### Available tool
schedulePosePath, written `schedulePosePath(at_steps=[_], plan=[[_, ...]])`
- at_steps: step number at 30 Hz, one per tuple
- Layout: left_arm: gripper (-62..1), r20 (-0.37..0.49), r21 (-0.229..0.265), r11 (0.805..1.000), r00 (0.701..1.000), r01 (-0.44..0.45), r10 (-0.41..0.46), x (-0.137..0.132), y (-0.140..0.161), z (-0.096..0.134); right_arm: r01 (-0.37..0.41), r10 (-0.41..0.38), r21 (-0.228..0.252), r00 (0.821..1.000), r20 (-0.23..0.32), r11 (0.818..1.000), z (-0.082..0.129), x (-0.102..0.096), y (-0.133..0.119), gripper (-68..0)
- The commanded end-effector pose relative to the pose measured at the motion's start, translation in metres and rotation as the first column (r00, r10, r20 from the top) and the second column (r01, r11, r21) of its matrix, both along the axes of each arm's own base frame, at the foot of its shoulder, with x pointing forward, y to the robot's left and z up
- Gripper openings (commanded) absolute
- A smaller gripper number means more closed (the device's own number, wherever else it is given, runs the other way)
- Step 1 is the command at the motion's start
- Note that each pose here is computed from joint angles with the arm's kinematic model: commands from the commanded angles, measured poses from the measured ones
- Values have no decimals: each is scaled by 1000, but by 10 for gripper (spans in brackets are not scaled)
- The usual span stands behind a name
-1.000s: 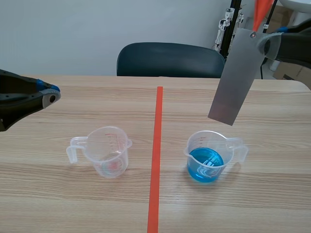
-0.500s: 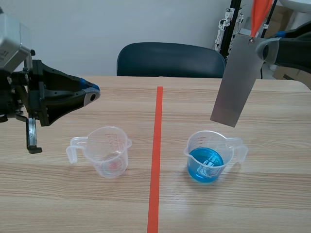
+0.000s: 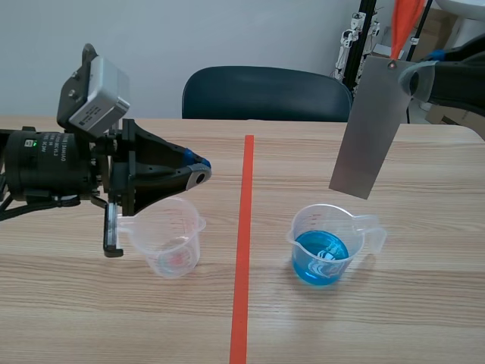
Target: Do the redox reaction experiment. move the plate over the blue solution
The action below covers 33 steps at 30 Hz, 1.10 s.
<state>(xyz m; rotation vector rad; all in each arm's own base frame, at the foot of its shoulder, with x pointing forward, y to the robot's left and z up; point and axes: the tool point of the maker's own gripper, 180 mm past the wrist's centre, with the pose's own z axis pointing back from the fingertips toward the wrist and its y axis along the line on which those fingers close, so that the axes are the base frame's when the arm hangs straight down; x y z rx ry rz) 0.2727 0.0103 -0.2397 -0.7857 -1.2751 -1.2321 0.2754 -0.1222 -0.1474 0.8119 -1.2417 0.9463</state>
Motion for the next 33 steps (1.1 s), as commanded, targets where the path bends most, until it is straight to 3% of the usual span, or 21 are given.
schedulePosePath(at_steps=[1, 9, 17, 33], plan=[[-579, 17, -31, 999, 1000, 13, -12, 3, -7, 9, -7, 6, 33, 999, 43, 999, 19, 4, 1, -669], [-579, -11, -5, 999, 999, 51, -51, 4, -25, -4, -8, 7, 30, 999, 43, 1000, 18, 3, 1, -669], [-579, -61, 11, 999, 998, 37, -36, 8, -30, -23, -8, 7, 30, 999, 43, 1000, 18, 3, 1, -669], [-579, -72, 7, 999, 996, 50, -50, 6, -33, -24, -9, 7, 30, 999, 44, 1000, 18, 3, 1, -669]])
